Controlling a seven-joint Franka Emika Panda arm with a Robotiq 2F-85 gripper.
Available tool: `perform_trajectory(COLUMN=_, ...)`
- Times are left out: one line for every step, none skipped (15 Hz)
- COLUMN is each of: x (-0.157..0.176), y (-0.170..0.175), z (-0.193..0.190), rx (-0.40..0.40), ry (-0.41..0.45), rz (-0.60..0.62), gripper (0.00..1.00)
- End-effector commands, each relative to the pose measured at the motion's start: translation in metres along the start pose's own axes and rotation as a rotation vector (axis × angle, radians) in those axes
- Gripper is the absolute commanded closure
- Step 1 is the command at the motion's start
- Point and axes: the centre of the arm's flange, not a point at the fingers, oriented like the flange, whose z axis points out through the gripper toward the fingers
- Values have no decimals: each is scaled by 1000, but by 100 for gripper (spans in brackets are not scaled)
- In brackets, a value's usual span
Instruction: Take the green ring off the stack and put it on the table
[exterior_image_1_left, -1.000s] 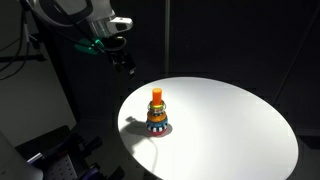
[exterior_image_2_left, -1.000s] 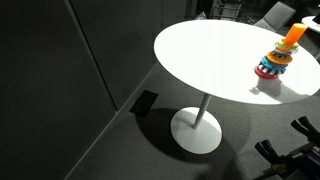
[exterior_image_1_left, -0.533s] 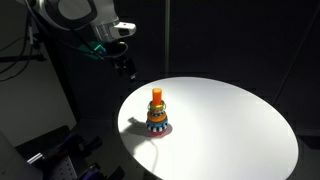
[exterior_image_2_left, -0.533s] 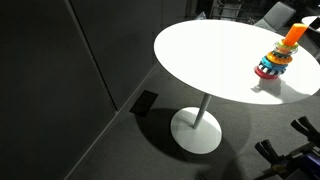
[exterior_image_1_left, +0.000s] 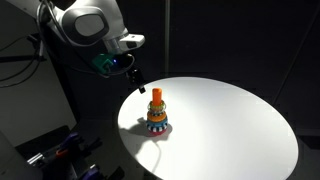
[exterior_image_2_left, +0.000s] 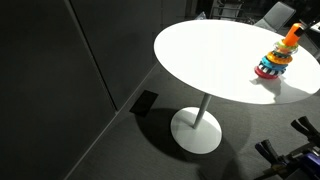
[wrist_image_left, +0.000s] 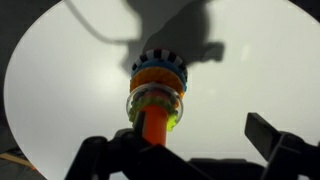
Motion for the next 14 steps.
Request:
perform_trajectory(x=8, y=0, z=21, rx=-67, ry=36, rz=62, gripper=0)
perform_trajectory(x=9, y=2, z=26, rx=-78, ry=38, rz=78, gripper=0)
perform_trajectory(x=9, y=4, z=28, rx=-92, ry=40, rz=94, gripper=0)
perform_trajectory(x=9, y=6, z=31, rx=-102, ry=41, rz=107, gripper=0)
perform_trajectory(x=9, y=9, z=34, rx=-116, ry=45, rz=123, gripper=0)
perform_trajectory(x=8, y=11, z=36, rx=-126, ry=44, rz=135, gripper=0)
perform_trajectory(x=7, y=14, z=38, rx=-136, ry=50, rz=150, gripper=0)
perform_trajectory(x=6, y=16, z=40, rx=-141, ry=54, rz=160, gripper=0)
perform_trajectory(x=6, y=18, z=42, rx=-145, ry=62, rz=172, gripper=0)
perform_trajectory(x=6, y=20, z=44, rx=-146, ry=71, rz=183, gripper=0)
perform_trajectory(x=6, y=21, z=46, rx=-146, ry=81, rz=190, gripper=0)
perform_trajectory(x=6, y=21, z=47, rx=-143, ry=93, rz=197, gripper=0)
perform_trajectory(x=7, y=21, z=49, rx=-144, ry=102, rz=203, gripper=0)
perform_trajectory(x=8, y=21, z=51, rx=-140, ry=109, rz=207, gripper=0)
